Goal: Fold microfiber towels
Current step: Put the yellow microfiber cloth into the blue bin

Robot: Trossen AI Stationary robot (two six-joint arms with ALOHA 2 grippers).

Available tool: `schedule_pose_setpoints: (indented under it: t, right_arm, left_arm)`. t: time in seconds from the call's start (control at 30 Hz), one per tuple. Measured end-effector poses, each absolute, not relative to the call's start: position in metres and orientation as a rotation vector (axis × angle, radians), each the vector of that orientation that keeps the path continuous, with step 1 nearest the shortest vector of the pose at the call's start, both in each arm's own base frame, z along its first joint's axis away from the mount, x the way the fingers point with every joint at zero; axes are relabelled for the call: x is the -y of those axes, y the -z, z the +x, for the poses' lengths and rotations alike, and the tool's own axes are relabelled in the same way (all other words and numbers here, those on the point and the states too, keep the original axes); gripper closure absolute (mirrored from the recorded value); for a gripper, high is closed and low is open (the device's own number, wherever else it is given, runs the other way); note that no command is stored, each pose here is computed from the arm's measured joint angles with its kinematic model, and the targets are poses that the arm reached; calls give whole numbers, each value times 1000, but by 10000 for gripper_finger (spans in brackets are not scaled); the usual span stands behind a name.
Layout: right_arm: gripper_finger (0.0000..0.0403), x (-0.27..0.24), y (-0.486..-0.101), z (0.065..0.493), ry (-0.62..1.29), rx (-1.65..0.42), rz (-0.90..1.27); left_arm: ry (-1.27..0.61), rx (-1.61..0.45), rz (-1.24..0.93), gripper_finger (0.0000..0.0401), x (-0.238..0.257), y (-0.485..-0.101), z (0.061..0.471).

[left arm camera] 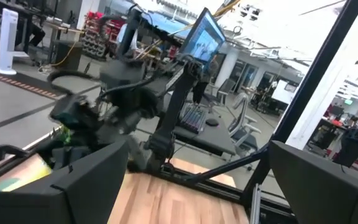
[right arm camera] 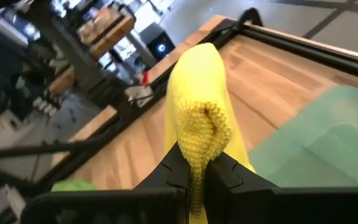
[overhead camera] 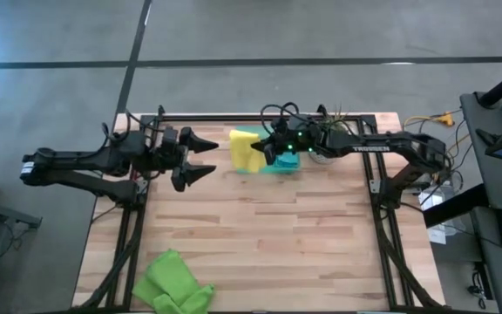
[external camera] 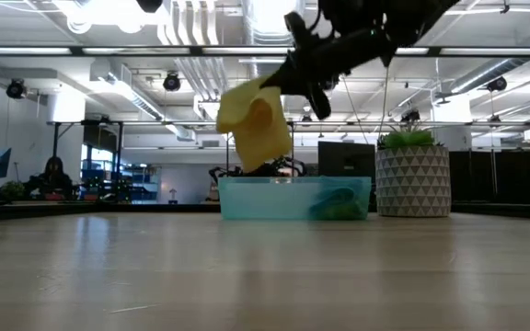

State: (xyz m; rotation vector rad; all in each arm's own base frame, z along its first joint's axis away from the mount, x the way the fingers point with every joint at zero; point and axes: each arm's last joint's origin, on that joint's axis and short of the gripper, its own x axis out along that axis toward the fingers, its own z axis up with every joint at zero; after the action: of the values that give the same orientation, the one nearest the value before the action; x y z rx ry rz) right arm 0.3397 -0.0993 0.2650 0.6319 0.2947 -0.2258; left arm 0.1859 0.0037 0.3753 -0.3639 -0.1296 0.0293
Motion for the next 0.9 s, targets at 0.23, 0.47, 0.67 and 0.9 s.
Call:
schedule_pose_setpoints:
  t: [0.23,0.47,0.67,0.9]
  right_arm:
    - [391,126,-234,342,233,-237,766]
    - [391,150,-207,361,227,-299,887]
    - [391,166,-195,365,294,-402,938]
    - [391,175,-197,364,425,-507,865]
  left_arm:
    - [-58,111,-364,29,-5,-371,192]
    - [-88,114,-365,29,-7,-371,193]
    - [-89,122,-366,29,-7,-372,191]
    - [-95,122,-367,29,-7,-372,191]
